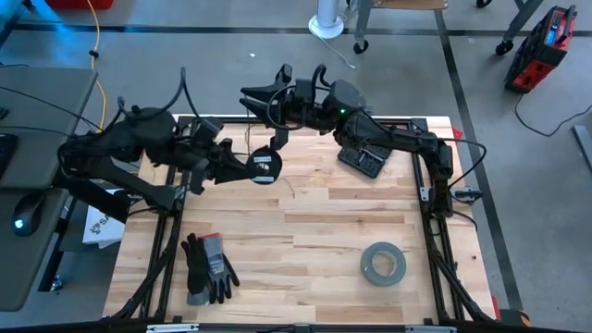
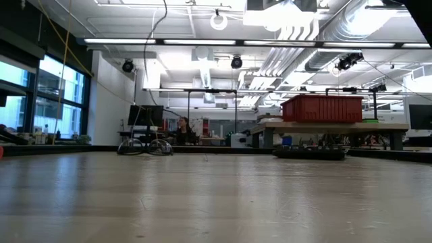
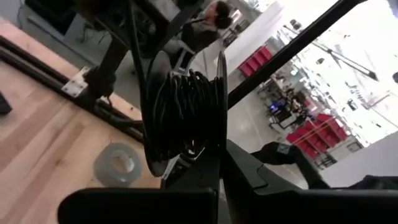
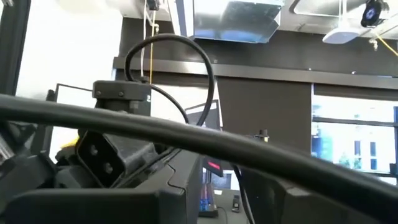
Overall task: Coil cords
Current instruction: Coil the black wire on the black spool
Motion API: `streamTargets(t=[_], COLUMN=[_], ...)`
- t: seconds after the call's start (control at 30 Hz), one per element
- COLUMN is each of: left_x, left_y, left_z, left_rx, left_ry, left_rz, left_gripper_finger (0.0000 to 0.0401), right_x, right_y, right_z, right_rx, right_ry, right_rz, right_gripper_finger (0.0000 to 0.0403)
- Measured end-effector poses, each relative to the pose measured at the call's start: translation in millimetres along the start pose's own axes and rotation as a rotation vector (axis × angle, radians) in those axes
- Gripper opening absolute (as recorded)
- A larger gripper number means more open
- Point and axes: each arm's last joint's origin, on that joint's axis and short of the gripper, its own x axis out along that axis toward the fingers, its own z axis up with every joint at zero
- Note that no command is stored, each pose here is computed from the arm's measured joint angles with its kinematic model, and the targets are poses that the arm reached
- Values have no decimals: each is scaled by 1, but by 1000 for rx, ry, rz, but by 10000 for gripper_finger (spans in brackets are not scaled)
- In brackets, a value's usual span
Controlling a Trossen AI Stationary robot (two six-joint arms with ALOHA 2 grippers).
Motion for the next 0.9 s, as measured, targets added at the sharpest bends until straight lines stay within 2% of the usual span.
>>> streamTargets(t=[0.2,0.57,0.73,0.9], left_x=[-9,-33,-35,-39], left_y=[1,13,18,25], left_z=[-2,-9,-12,-12], left_rx=[22,161,288,452], left_ry=[34,57,73,53], left_rz=[20,232,324,496], left_gripper_finger=[0,0,0,0], right_x=[-1,-7,-12,-18], right_y=[-5,-13,-11,-10], right_z=[1,8,22,35], right_rx=[-29,-61,-82,-101], right_ry=[5,70,82,127], right_rz=[-7,-18,-17,-19], right_gripper_finger=[99,99,99,99])
